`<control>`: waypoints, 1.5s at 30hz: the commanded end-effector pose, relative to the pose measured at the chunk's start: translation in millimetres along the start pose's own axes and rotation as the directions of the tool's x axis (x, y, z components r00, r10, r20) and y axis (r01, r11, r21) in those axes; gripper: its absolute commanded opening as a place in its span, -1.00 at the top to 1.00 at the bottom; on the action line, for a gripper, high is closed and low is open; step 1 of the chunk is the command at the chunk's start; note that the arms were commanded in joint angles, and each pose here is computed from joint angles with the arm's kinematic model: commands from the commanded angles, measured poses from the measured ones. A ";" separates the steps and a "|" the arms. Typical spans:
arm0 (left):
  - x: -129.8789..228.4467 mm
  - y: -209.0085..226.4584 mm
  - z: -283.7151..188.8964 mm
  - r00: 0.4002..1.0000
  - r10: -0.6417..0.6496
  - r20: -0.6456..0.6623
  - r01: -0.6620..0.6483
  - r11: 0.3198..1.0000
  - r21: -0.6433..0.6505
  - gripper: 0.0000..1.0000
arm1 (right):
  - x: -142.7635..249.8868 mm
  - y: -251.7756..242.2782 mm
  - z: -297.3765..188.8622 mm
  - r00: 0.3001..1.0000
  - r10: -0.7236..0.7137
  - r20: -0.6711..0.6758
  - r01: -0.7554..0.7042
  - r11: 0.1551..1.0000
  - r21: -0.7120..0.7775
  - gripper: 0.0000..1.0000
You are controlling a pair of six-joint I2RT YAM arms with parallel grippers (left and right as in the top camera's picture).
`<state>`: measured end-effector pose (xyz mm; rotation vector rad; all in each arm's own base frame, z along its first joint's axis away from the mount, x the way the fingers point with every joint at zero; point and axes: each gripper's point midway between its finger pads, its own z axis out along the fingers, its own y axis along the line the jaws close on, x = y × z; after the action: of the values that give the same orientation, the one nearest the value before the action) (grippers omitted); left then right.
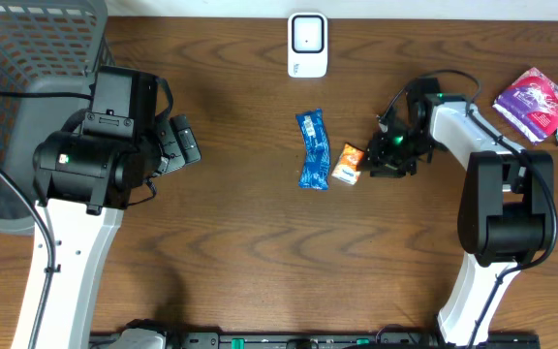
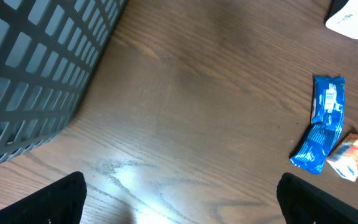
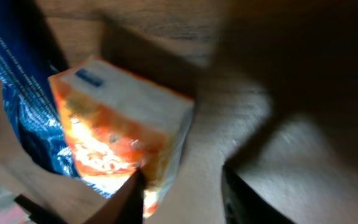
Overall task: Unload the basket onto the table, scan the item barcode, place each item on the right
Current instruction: 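Move the right gripper left and grasp the orange pack, then lift the orange pack up to the scanner with the right gripper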
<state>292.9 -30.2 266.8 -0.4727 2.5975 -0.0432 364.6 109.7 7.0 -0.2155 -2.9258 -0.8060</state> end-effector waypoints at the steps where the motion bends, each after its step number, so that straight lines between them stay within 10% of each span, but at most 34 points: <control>1: -2.6 3.6 -3.9 1.000 0.002 0.018 -0.002 1.000 -0.011 -0.96 | 4.6 9.4 4.8 1.000 0.013 -0.003 -0.013 0.995 -0.102 0.14; 16: -2.6 3.6 -3.9 1.000 0.002 0.018 -0.002 1.000 -0.011 -0.96 | -1.2 12.2 8.0 1.000 0.008 0.026 -0.005 0.990 -0.140 0.16; 26: -2.6 3.6 -3.9 1.000 0.002 0.018 -0.002 1.000 -0.011 -0.96 | -9.6 -3.0 12.1 0.997 0.032 0.069 -0.028 0.998 -0.053 0.98; 30: -2.6 3.6 -3.9 1.000 0.002 0.018 -0.002 1.000 -0.011 -0.96 | -4.0 18.5 9.7 0.999 -0.002 0.039 0.009 0.984 -0.177 0.98; 37: -2.6 3.6 -3.9 1.000 0.002 0.018 -0.002 1.000 -0.011 -0.96 | 18.7 95.2 -32.6 0.954 -0.274 0.126 0.288 0.709 -0.643 0.98; 45: -2.6 3.6 -3.9 1.000 0.002 0.018 -0.002 1.000 -0.011 -0.96 | 39.8 105.0 -41.6 0.909 -0.371 0.188 0.391 0.605 -0.694 0.98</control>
<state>292.9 -30.2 266.8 -0.4727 2.5975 -0.0432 347.3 177.0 84.8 0.2132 -2.5535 -1.8388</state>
